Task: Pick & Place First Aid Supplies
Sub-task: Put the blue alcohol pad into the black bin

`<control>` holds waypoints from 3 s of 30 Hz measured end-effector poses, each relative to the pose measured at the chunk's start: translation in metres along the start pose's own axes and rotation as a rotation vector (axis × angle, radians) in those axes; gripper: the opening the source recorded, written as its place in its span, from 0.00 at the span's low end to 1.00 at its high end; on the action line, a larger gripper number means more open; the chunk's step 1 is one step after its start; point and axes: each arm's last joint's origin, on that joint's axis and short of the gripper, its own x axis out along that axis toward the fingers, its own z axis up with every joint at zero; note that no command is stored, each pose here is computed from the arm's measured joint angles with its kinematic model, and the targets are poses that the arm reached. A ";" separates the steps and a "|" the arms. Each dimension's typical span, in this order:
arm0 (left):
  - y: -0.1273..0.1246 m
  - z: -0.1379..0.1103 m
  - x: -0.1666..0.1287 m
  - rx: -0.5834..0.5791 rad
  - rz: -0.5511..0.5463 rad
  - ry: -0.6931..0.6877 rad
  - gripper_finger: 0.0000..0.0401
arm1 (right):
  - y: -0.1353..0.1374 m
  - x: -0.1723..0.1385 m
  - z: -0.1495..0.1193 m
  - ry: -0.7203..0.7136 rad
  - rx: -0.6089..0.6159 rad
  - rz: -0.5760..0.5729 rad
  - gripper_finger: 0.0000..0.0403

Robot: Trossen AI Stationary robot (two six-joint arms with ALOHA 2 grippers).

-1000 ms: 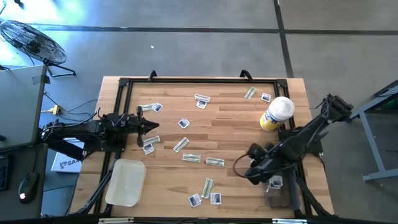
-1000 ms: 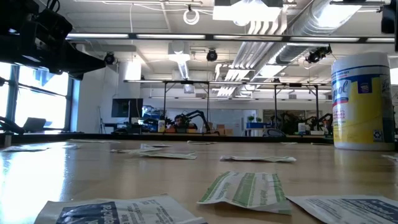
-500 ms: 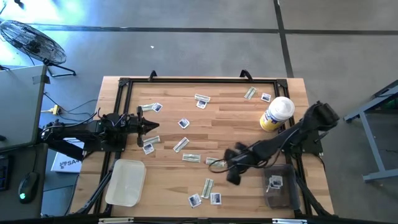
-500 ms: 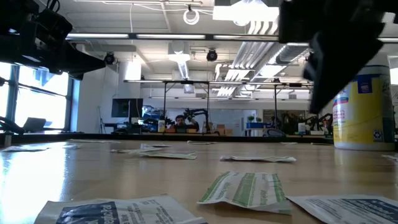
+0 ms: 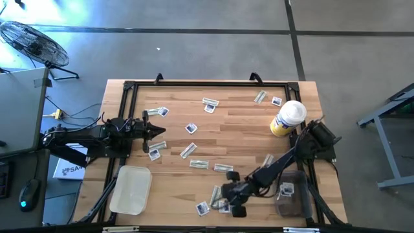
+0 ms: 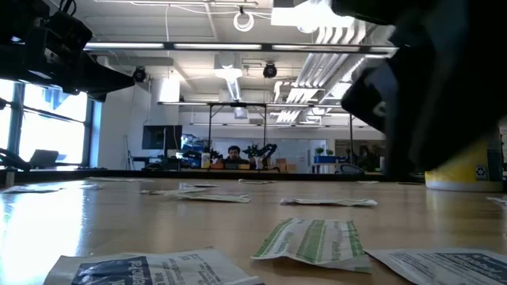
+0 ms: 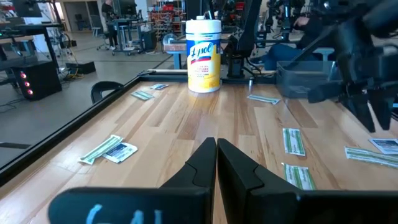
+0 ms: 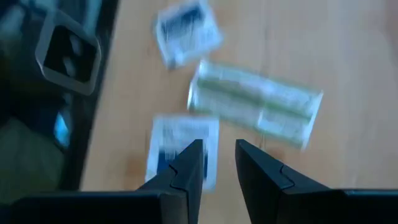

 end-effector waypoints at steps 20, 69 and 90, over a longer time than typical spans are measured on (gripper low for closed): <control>0.000 0.000 0.000 0.000 0.000 0.000 0.03 | 0.011 0.027 -0.033 0.012 -0.053 -0.081 0.21; 0.000 0.000 0.000 0.000 0.000 0.000 0.03 | -0.002 -0.015 -0.017 -0.040 0.011 -0.287 0.28; 0.000 0.000 0.000 0.000 0.000 0.000 0.03 | -0.007 0.010 -0.031 0.053 -0.014 -0.289 0.21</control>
